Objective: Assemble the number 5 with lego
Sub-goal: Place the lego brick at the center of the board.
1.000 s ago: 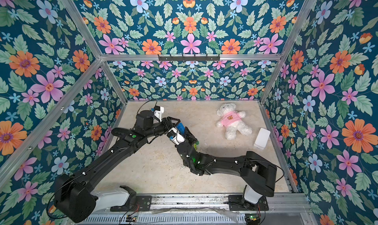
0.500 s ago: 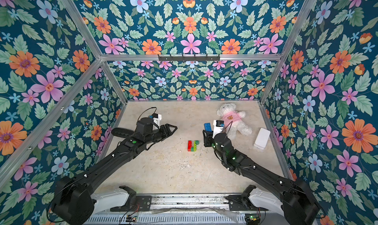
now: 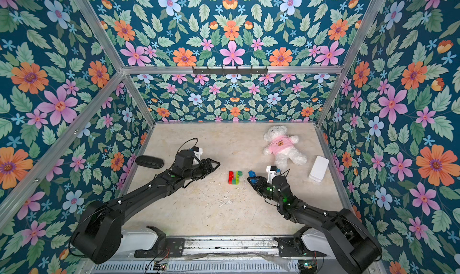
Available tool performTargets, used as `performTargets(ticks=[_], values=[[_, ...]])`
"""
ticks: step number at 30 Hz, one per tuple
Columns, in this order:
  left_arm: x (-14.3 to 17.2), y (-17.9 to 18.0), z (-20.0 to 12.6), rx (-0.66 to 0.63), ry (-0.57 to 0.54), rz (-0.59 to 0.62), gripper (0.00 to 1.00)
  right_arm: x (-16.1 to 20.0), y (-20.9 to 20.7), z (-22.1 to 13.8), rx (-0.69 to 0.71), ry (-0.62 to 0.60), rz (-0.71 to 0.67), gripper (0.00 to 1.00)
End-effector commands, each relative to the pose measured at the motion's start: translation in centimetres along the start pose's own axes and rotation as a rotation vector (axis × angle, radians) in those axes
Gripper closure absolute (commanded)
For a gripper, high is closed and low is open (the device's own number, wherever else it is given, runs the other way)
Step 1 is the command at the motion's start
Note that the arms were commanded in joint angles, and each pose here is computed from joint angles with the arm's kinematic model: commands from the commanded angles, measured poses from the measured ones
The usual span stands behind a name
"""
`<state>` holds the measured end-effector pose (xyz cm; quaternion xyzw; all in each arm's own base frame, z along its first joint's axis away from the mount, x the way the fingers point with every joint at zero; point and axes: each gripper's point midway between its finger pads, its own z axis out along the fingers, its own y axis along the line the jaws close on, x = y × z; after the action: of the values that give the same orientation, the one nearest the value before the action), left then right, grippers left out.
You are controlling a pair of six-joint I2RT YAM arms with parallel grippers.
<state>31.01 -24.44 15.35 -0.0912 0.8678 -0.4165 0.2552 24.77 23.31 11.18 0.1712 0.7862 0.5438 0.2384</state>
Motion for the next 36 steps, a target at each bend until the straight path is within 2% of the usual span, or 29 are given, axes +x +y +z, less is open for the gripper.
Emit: performTargets(ticks=[1, 13, 18, 21, 27, 33, 36], values=[[-0.5, -1.0, 0.4, 0.030, -0.007, 0.017, 0.35, 0.2, 3.3, 0.2, -0.170, 0.037, 0.080, 0.69], [0.3, -1.9, 1.6, 0.040, 0.038, 0.037, 0.36, 0.9, 0.7, 2.0, -0.247, 0.116, 0.302, 0.72], [0.7, -2.3, 2.5, 0.039, 0.066, 0.049, 0.36, 1.1, 0.2, 2.2, -0.287, 0.130, 0.343, 0.72], [1.2, -2.4, 3.3, 0.040, 0.093, 0.049, 0.37, 1.3, -1.3, 2.5, -0.236, 0.119, 0.354, 0.72], [1.4, -2.6, 3.6, 0.039, 0.098, 0.050, 0.37, 1.6, -2.3, 2.6, -0.214, 0.124, 0.403, 0.68], [1.4, -2.7, 3.7, 0.035, 0.102, 0.047, 0.37, 2.3, -3.8, 2.8, -0.166, 0.149, 0.468, 0.56], [1.3, -2.8, 3.5, 0.036, 0.097, 0.050, 0.37, 2.7, -4.4, 2.7, -0.146, 0.162, 0.480, 0.52]])
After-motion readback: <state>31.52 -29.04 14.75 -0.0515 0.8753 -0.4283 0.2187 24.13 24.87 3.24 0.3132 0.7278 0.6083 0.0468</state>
